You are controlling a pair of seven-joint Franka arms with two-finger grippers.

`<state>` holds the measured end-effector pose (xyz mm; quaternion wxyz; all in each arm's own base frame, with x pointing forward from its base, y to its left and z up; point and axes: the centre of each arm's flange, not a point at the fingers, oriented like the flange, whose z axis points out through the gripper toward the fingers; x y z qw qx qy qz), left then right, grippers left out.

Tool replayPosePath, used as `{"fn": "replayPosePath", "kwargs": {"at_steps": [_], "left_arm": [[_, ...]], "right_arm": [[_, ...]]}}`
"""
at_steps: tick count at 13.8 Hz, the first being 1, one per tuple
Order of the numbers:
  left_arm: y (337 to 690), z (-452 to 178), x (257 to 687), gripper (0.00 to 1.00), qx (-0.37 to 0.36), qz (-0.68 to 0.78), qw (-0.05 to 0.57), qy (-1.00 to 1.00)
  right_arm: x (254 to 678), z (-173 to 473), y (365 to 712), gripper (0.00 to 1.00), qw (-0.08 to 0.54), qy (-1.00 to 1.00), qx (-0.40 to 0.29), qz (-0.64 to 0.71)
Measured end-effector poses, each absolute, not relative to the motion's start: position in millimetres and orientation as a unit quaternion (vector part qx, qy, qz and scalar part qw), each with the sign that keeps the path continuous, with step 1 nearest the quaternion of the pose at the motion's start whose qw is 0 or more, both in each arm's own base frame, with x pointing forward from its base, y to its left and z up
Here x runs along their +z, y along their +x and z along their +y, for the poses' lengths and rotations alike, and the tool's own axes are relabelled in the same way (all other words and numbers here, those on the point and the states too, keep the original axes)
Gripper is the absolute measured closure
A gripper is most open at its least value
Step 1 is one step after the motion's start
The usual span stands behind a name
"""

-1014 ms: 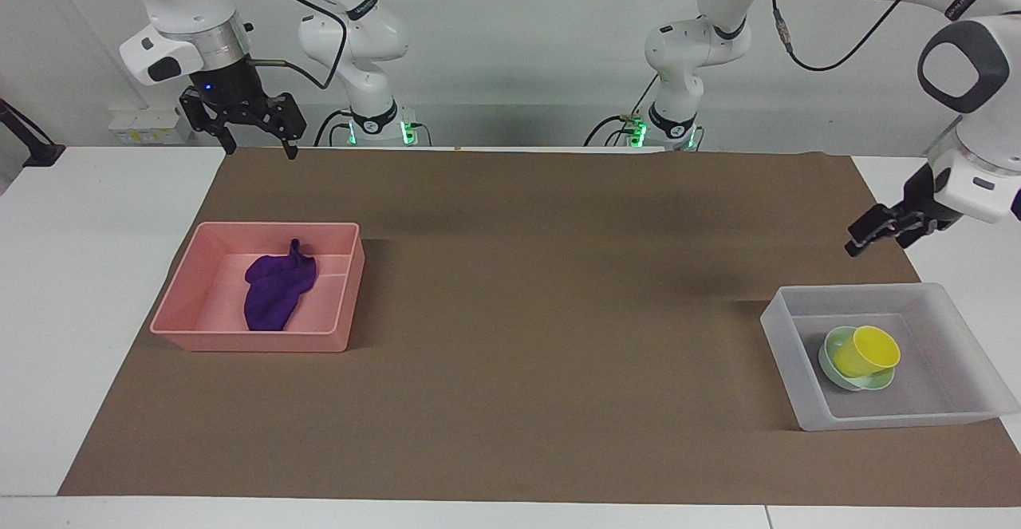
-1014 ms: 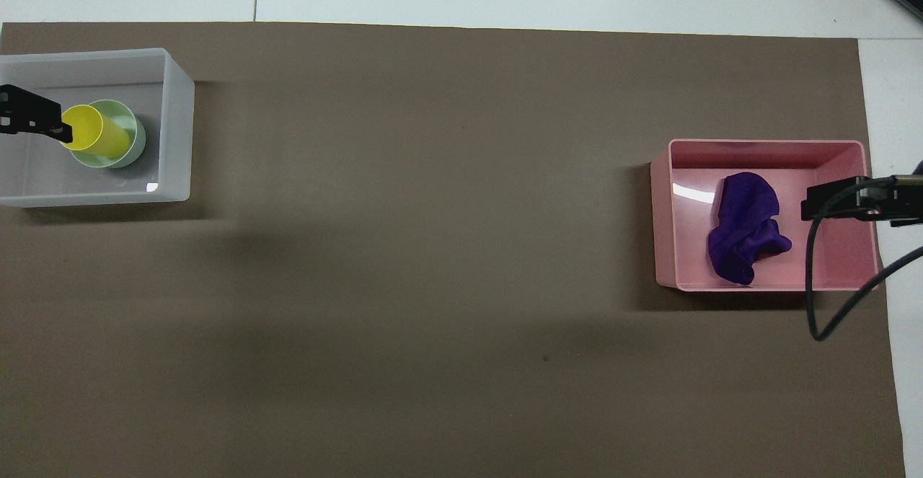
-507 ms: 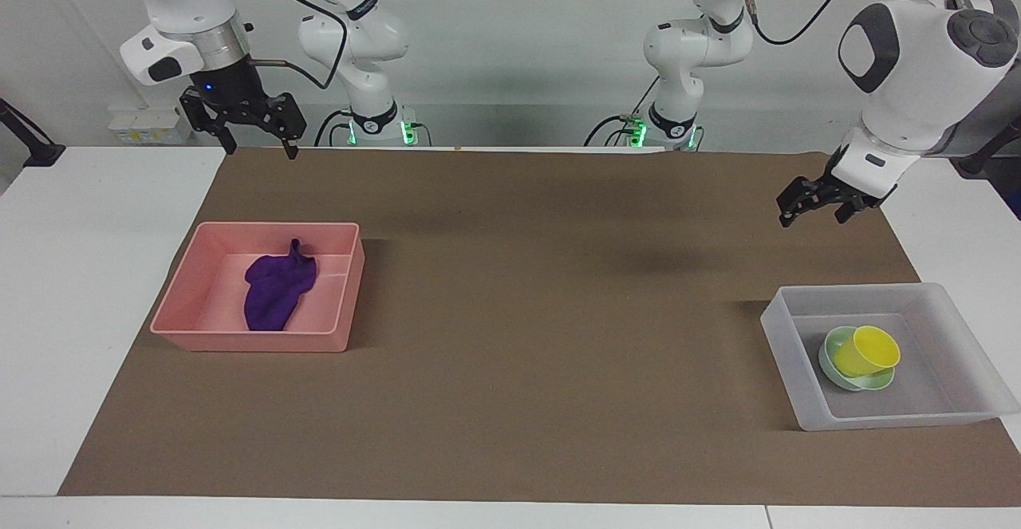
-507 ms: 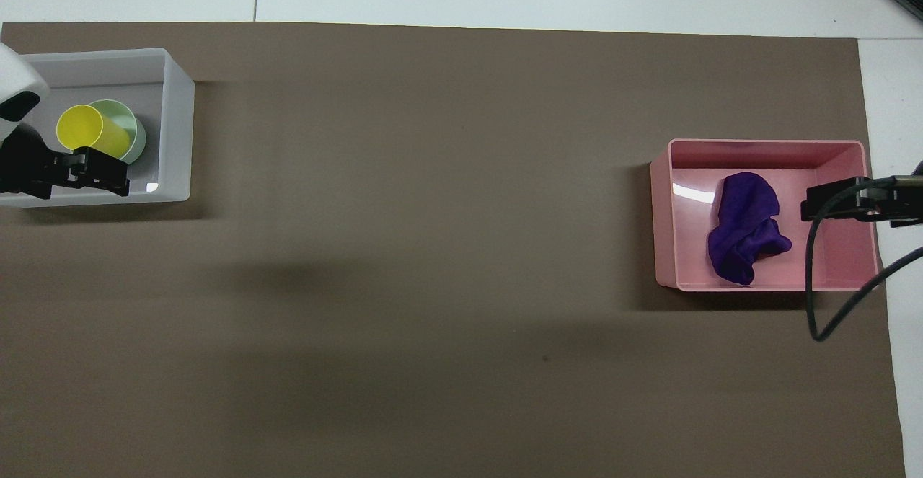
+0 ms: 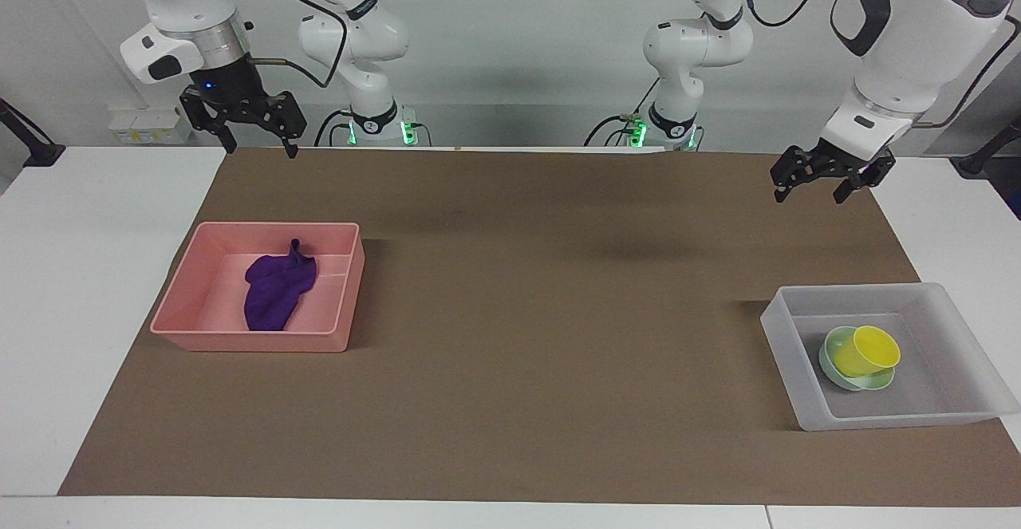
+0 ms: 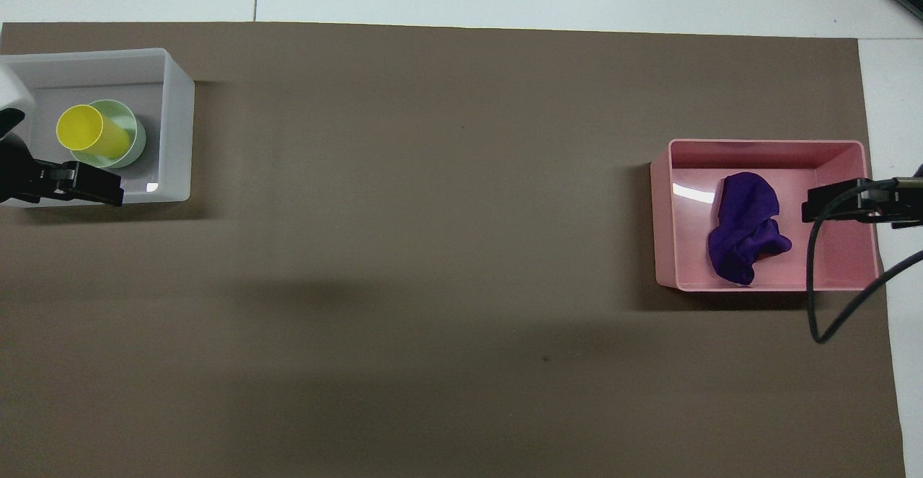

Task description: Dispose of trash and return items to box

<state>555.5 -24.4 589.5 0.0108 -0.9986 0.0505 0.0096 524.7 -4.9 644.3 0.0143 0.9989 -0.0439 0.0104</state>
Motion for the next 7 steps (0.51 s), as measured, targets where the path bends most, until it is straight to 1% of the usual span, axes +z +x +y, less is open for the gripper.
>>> {"fn": "replayPosePath", "kwargs": {"at_steps": [4,7], "left_arm": [[552.7,-22.2,590.0,0.00,0.021,0.049,0.011,-0.999],[549.7,-20.4,599.0,0.00,0.024,0.047,0.011,-0.999]], "right_arm": [[644.1,-4.9,524.6,0.00,0.014,0.999,0.010,-0.044],[644.0,-4.9,524.6,0.00,0.014,0.999,0.010,-0.044]]}}
